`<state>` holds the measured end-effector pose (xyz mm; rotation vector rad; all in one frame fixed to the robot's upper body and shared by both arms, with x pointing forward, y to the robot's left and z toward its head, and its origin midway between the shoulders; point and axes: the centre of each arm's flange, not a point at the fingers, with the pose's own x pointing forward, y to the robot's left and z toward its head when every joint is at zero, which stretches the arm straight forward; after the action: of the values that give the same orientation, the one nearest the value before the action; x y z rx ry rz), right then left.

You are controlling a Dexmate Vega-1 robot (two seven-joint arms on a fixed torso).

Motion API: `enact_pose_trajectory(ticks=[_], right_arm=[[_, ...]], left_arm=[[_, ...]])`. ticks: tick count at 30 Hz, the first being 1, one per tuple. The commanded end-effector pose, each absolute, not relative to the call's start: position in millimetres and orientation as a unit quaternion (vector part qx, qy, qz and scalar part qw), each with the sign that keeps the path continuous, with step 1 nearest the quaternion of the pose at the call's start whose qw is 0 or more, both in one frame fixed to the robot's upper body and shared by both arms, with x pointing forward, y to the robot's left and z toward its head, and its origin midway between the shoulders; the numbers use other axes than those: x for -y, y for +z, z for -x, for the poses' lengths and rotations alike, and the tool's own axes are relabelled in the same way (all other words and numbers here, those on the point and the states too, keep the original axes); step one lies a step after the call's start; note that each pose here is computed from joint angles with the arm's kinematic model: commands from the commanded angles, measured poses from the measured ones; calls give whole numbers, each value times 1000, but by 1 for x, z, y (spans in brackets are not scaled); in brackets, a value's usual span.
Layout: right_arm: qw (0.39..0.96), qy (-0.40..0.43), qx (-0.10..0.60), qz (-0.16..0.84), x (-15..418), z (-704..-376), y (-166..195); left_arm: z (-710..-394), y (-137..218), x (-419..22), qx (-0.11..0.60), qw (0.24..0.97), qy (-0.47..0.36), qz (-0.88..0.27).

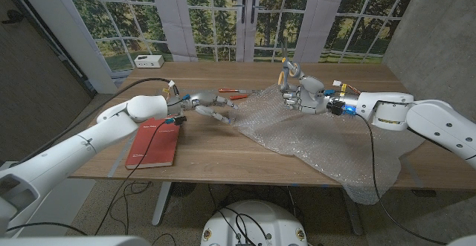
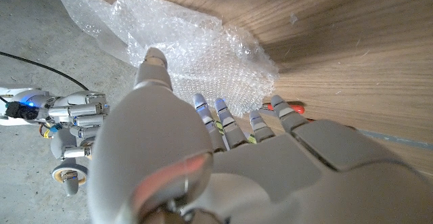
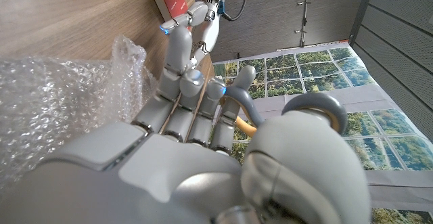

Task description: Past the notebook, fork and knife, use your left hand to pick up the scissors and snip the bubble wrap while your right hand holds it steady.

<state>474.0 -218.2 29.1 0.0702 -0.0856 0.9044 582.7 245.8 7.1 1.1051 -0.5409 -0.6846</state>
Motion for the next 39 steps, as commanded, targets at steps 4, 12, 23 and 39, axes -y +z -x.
enact_pose_trajectory(ticks=[4,12,23,39], right_arm=[[897,440,38,-37,217,-476,28],[896,440,40,-41,217,-477,26],[897,439,40,-40,216,-478,26],[896,440,44,-48,214,-479,23]], left_arm=[[-580,1,-243,272,757,-283,-523],[-580,-9,-241,315,755,-233,-526],[-581,-30,-214,349,719,-250,-546],[-582,-63,-213,402,707,-209,-543]])
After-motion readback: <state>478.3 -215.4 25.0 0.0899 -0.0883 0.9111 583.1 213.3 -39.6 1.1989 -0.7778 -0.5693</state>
